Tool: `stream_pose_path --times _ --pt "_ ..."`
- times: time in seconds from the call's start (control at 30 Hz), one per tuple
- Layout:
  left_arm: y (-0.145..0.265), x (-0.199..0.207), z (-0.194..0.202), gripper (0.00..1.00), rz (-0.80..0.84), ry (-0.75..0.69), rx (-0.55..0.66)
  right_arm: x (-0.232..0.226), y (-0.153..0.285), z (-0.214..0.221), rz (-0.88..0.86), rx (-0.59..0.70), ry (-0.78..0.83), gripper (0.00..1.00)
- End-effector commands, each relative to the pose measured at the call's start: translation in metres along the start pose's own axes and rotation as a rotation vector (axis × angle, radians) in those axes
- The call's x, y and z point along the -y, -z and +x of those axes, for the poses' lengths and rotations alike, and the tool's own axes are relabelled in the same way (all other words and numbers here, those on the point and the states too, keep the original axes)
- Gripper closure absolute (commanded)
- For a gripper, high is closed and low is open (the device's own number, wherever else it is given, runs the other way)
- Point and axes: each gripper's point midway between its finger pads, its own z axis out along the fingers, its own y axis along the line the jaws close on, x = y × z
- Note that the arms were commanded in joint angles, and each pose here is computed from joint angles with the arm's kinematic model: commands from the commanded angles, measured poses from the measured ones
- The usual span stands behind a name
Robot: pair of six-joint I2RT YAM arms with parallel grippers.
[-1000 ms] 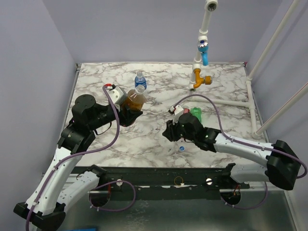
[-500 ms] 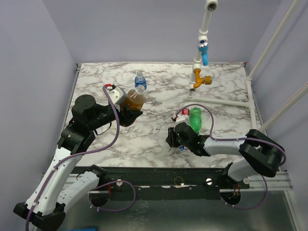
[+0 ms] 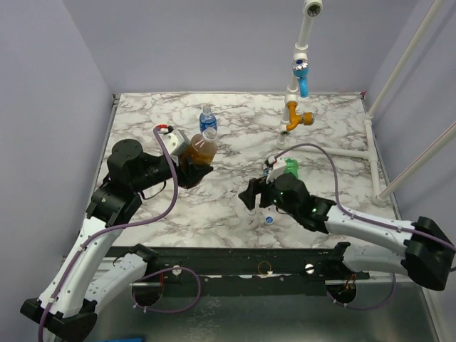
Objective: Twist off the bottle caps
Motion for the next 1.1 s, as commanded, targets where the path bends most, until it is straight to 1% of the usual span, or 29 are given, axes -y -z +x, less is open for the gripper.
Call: stream_pose_path --times 0.0,0.1,0.17,0.23,0.33,0.47,0.67,0.73,0.8,0.93,1.07 --pt "0.0 0.008 -0.002 0.83 0.051 -0.007 0.018 -0.059 0.046 -0.098 -0.199 0.199 0.055 0.15" --pt "0.0 0.011 -0.001 0.83 0.068 -0.005 0.018 -0.093 0.085 -0.165 -0.308 0.344 0.048 0.07" --pt "0.0 0.015 0.0 0.83 0.09 -0.004 0.015 -0.117 0.109 -0.2 -0.399 0.418 0.054 0.04" --pt "0.0 0.017 0.002 0.83 0.101 0.005 0.012 -0.14 0.13 -0.226 -0.493 0.471 0.069 0.01" --pt "0.001 0.022 0.002 0.83 0.128 0.009 0.015 -0.167 0.155 -0.258 -0.609 0.545 0.082 0.0" --pt "0.002 0.03 0.001 0.83 0.172 0.02 0.016 -0.191 0.162 -0.278 -0.7 0.57 0.106 0.0" --pt "0.001 0.035 -0.002 0.83 0.206 0.032 0.016 -0.211 0.15 -0.285 -0.762 0.55 0.128 0.01" --pt "0.001 0.035 -0.002 0.83 0.204 0.032 0.015 -0.214 0.147 -0.283 -0.774 0.537 0.128 0.06" --pt "0.0 0.034 -0.001 0.83 0.204 0.034 0.012 -0.215 0.144 -0.281 -0.778 0.527 0.126 0.14" --pt "-0.001 0.034 -0.001 0.83 0.208 0.041 0.009 -0.216 0.136 -0.278 -0.774 0.503 0.124 0.36" --pt "-0.002 0.034 -0.002 0.83 0.215 0.042 0.008 -0.215 0.121 -0.272 -0.751 0.47 0.132 0.52"
